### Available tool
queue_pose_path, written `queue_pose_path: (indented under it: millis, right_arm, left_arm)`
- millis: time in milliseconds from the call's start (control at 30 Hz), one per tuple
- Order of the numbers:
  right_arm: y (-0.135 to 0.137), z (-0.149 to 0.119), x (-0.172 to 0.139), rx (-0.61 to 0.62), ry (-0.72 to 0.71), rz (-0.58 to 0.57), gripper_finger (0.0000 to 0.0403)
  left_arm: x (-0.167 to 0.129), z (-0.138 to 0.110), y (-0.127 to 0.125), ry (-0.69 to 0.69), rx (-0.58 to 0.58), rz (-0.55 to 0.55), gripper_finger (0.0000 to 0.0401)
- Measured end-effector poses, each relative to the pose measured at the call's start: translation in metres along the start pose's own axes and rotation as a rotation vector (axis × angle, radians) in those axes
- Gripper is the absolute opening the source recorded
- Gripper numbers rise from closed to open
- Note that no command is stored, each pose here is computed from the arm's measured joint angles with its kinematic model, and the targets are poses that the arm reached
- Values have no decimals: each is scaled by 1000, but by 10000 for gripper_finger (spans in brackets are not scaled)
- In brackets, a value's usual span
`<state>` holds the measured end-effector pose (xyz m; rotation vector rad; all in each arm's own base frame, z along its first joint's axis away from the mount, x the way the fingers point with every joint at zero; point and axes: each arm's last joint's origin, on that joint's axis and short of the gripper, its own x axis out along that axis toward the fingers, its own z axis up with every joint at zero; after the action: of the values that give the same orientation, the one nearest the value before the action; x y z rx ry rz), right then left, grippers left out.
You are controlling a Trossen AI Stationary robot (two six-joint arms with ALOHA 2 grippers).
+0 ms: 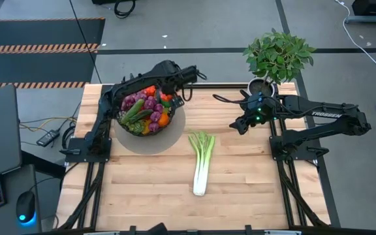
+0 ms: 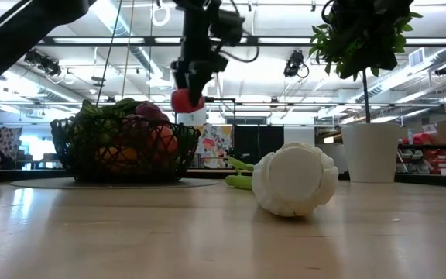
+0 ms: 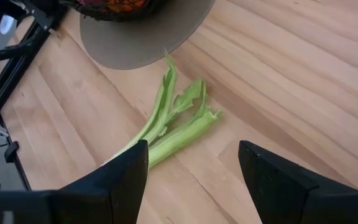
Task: Build produce basket
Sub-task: Put the orange pumpkin into the wire basket
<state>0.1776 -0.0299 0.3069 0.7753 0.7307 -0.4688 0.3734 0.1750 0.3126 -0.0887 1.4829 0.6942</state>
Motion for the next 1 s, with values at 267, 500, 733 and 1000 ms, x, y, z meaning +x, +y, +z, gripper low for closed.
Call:
queue_pose_path:
  millis: [267, 500, 733, 1000]
  right_arm:
    - [0, -1, 0, -7, 9, 0, 255]
    - [-1, -1, 0, -7, 13, -3, 255]
    - [-2, -2, 0, -18, 24, -13, 255]
    - [-4, -4, 0, -18, 49, -36, 255]
  left_arm:
    - [17, -1, 25, 51, -201, 20, 353]
    - [19, -3, 38, 57, -154, 23, 353]
    - [21, -3, 45, 64, -59, 24, 353]
    - [24, -5, 59, 72, -48, 26, 355]
